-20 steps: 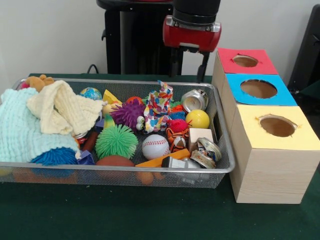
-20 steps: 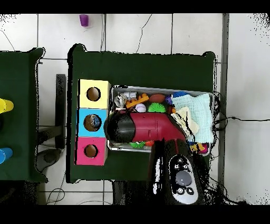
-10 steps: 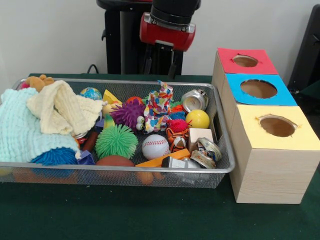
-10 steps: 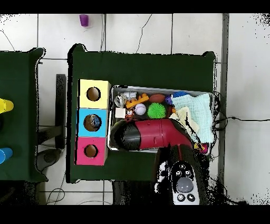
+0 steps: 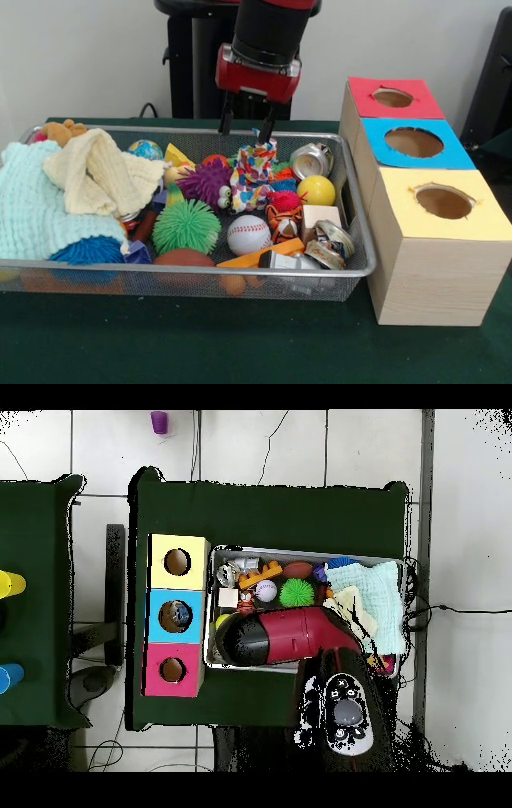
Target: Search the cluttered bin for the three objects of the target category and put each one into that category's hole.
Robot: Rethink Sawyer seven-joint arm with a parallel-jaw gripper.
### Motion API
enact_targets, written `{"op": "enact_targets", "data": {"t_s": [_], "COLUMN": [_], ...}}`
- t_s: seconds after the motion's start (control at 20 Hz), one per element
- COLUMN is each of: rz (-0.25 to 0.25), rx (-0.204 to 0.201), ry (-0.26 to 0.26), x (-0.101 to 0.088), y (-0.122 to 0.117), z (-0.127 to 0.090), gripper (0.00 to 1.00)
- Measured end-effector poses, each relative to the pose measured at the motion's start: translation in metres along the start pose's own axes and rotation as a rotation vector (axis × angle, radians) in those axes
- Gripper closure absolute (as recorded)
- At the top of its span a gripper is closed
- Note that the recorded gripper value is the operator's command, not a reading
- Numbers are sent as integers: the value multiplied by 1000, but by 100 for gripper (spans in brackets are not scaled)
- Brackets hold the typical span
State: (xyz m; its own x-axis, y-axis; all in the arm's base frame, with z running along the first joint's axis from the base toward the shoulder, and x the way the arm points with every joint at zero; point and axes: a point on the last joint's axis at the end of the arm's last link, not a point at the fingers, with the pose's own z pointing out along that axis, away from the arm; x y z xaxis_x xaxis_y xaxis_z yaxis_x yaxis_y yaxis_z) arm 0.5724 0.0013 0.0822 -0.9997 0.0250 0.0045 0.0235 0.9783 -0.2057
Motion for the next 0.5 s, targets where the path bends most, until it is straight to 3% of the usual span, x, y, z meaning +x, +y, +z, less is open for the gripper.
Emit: {"op": "enact_targets", "data": {"t_s": [0.35,0.5], "rz": [-7,15], "rx": [-5,-9], "ry": [22,30], "x": [-2,-4], "y": [1,-11], "z": [27,35], "gripper": [0,0]}}
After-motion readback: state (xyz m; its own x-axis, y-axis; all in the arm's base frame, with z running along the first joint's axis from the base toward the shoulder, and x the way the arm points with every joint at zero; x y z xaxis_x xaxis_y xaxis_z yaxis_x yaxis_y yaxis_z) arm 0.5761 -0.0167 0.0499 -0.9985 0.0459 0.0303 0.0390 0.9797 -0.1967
